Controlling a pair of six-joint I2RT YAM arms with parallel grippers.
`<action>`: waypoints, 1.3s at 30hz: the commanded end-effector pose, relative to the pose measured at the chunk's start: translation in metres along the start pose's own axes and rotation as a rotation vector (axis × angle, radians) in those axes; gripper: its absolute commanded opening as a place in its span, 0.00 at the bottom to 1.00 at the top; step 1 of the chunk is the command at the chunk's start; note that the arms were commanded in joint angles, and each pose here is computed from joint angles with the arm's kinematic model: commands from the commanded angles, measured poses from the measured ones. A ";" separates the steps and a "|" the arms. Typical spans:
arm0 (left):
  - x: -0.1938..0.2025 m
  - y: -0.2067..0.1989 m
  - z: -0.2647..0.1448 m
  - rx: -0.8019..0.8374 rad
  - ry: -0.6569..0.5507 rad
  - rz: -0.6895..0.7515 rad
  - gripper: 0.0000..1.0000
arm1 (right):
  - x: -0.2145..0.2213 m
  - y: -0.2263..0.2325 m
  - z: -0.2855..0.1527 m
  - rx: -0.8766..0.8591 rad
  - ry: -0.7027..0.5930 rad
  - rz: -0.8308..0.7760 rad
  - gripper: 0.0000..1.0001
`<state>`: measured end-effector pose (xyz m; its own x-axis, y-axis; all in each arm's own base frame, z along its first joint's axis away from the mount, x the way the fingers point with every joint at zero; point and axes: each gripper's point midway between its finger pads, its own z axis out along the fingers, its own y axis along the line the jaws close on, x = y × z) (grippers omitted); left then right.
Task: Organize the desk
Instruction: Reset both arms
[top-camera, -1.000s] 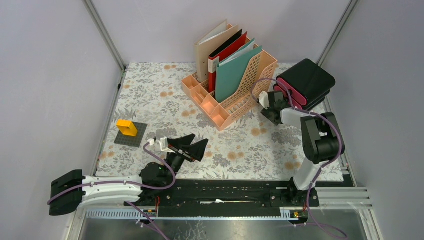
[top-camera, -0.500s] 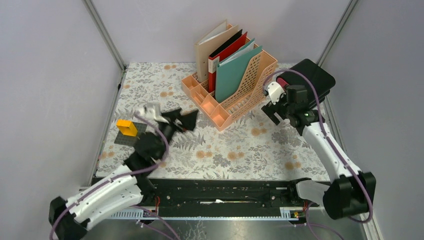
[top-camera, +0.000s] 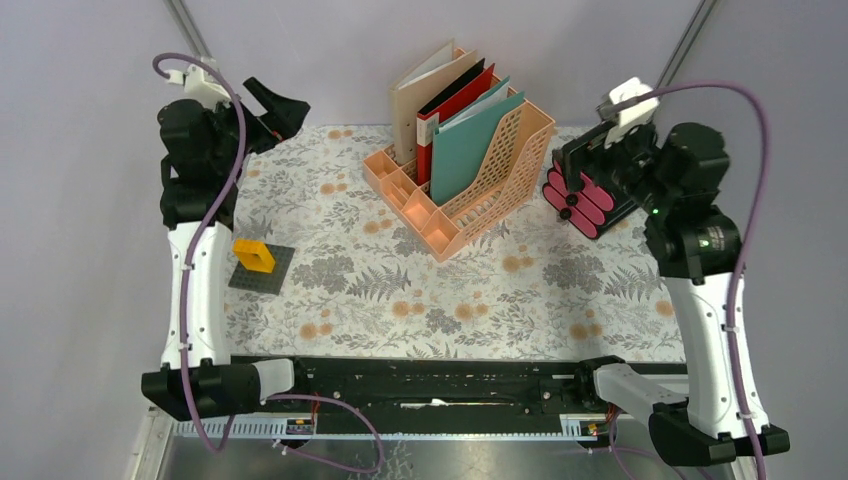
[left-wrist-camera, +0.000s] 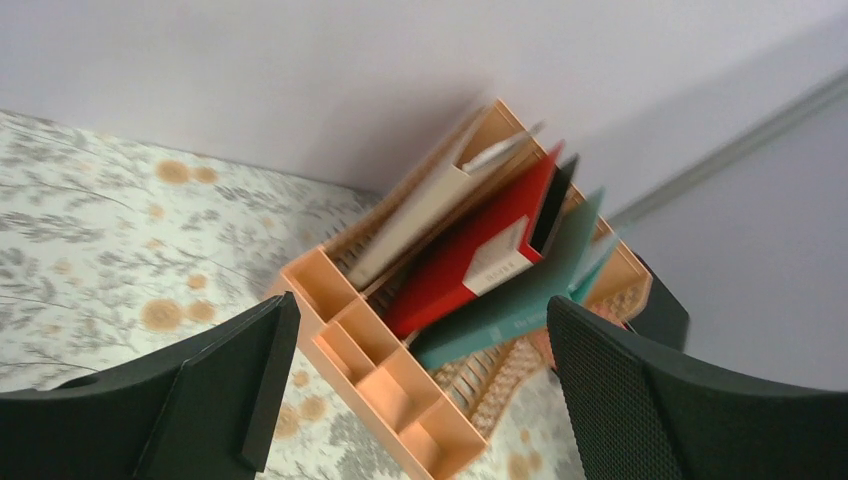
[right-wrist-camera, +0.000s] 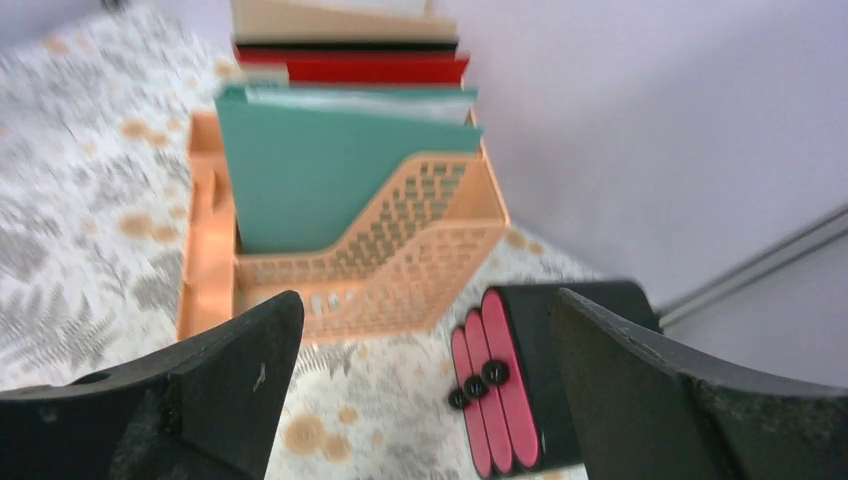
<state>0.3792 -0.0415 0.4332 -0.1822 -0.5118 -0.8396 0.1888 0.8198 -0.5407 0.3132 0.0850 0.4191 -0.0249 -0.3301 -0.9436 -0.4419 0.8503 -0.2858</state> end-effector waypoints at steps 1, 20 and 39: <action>0.009 -0.044 -0.017 0.175 0.136 -0.039 0.99 | -0.059 0.002 -0.025 -0.020 -0.114 0.135 1.00; 0.005 -0.095 -0.050 0.259 0.104 0.106 0.99 | -0.081 -0.020 -0.075 0.166 -0.214 0.193 1.00; 0.020 -0.097 -0.065 0.266 0.085 0.194 0.99 | -0.052 -0.021 -0.058 0.207 -0.188 0.268 1.00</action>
<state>0.2948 -0.1164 0.4692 -0.2471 -0.3412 -0.9069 0.4638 0.7802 -0.4198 0.2692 0.0609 0.4717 0.0103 -0.0534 -0.9985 -0.2626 0.9634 -0.0542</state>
